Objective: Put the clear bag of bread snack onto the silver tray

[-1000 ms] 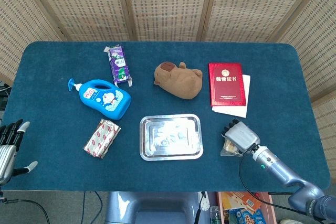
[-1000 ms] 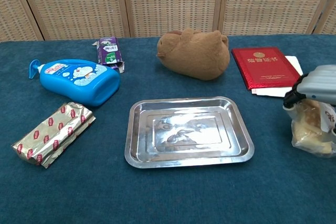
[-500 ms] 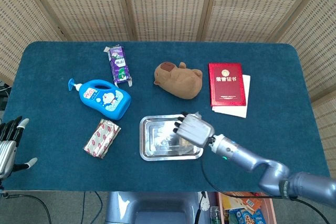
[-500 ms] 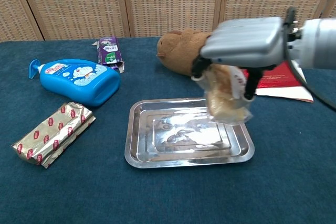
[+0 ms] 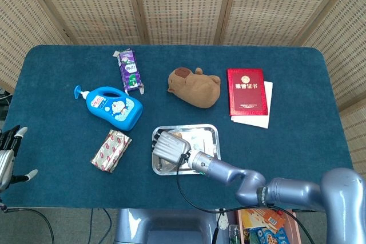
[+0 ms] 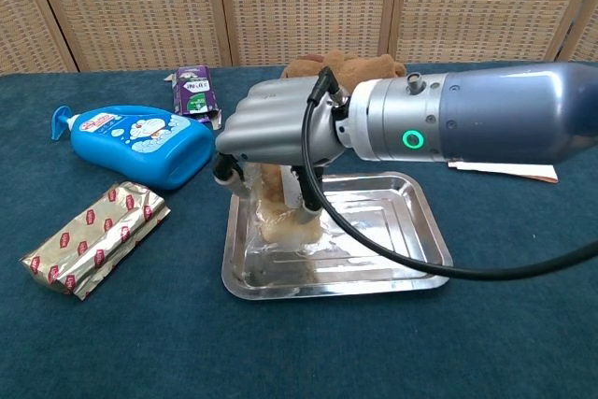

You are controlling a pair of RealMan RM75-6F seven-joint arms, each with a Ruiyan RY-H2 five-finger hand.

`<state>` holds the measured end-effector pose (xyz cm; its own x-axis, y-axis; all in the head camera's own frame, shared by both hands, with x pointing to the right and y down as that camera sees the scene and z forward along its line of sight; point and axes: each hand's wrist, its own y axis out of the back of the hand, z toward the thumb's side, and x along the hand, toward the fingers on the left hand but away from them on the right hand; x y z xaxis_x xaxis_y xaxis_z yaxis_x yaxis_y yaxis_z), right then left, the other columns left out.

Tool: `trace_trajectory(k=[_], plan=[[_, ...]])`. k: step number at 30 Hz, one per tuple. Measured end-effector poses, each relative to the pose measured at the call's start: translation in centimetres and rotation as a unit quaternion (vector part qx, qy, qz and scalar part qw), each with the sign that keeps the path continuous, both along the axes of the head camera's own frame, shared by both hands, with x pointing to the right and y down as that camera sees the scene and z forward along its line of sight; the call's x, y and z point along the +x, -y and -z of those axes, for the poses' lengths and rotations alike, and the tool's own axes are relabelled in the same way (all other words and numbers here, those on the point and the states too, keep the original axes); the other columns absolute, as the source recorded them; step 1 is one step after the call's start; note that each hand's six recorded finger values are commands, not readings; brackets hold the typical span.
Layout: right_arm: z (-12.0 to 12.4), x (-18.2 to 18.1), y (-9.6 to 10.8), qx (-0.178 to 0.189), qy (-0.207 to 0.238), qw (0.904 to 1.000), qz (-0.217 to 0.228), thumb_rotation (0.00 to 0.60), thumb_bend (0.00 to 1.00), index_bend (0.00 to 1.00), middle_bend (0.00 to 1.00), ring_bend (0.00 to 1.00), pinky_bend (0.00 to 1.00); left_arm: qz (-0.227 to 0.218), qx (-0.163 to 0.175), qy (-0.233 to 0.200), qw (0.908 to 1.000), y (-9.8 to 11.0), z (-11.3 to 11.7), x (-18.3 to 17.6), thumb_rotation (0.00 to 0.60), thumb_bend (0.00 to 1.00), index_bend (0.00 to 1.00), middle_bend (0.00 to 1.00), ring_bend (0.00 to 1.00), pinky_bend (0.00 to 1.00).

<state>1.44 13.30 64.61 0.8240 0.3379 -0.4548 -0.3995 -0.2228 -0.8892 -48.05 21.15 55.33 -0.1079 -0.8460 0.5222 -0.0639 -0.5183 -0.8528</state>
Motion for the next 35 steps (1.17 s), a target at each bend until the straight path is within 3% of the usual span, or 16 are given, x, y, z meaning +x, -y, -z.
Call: trace_trajectory(k=[2, 10, 17, 22, 26, 30, 33, 35], plan=[[0.2, -0.2, -0.1, -0.004, -0.001, 1.0, -0.007, 0.6, 0.0, 0.0, 0.0, 0.0, 0.04, 0.001, -0.001, -0.001, 1.0, 0.0, 0.0, -0.1, 0.6, 0.0, 0.0, 0.0, 0.0, 0.0], [3.2, 1.0, 0.2, 0.012, 0.018, 0.9992, -0.033, 0.6, 0.0, 0.0, 0.0, 0.0, 0.01, 0.002, -0.001, -0.007, 1.0, 0.0, 0.2, -0.2, 0.6, 0.0, 0.0, 0.0, 0.0, 0.0], [6.9, 10.0, 3.1, 0.057, 0.028, 0.9893, -0.131, 0.6, 0.0, 0.0, 0.0, 0.0, 0.0, -0.009, 0.002, -0.016, 0.9998, -0.3, 0.6, 0.3, 0.6, 0.0, 0.0, 0.0, 0.0, 0.0], [6.7, 16.5, 2.9, 0.029, 0.042, 0.9768, -0.208, 0.6, 0.0, 0.0, 0.0, 0.0, 0.0, -0.02, 0.007, -0.021, 0.9996, -0.6, 0.8, 0.8, 0.6, 0.0, 0.0, 0.0, 0.0, 0.0], [6.0, 23.5, 1.8, 0.009, 0.055, 0.9542, -0.294, 0.6, 0.0, 0.0, 0.0, 0.0, 0.0, -0.028, 0.009, -0.021, 0.9993, -1.0, 0.9, 1.1, 0.6, 0.0, 0.0, 0.0, 0.0, 0.0], [5.9, 31.3, -1.1, 0.004, 0.063, 0.9195, -0.388, 0.6, 0.0, 0.0, 0.0, 0.0, 0.0, -0.035, 0.01, -0.019, 0.9992, -1.4, 0.9, 1.4, 0.6, 0.0, 0.0, 0.0, 0.0, 0.0], [6.3, 35.0, -3.8, 0.005, 0.064, 0.8966, -0.438, 0.6, 0.0, 0.0, 0.0, 0.0, 0.0, -0.042, 0.012, -0.018, 0.9989, -1.6, 1.0, 1.7, 0.6, 0.0, 0.0, 0.0, 0.0, 0.0], [6.4, 36.3, -5.2, 0.003, 0.062, 0.8863, -0.459, 0.6, 0.0, 0.0, 0.0, 0.0, 0.0, -0.044, 0.013, -0.018, 0.9988, -1.7, 1.0, 1.8, 0.6, 0.0, 0.0, 0.0, 0.0, 0.0]])
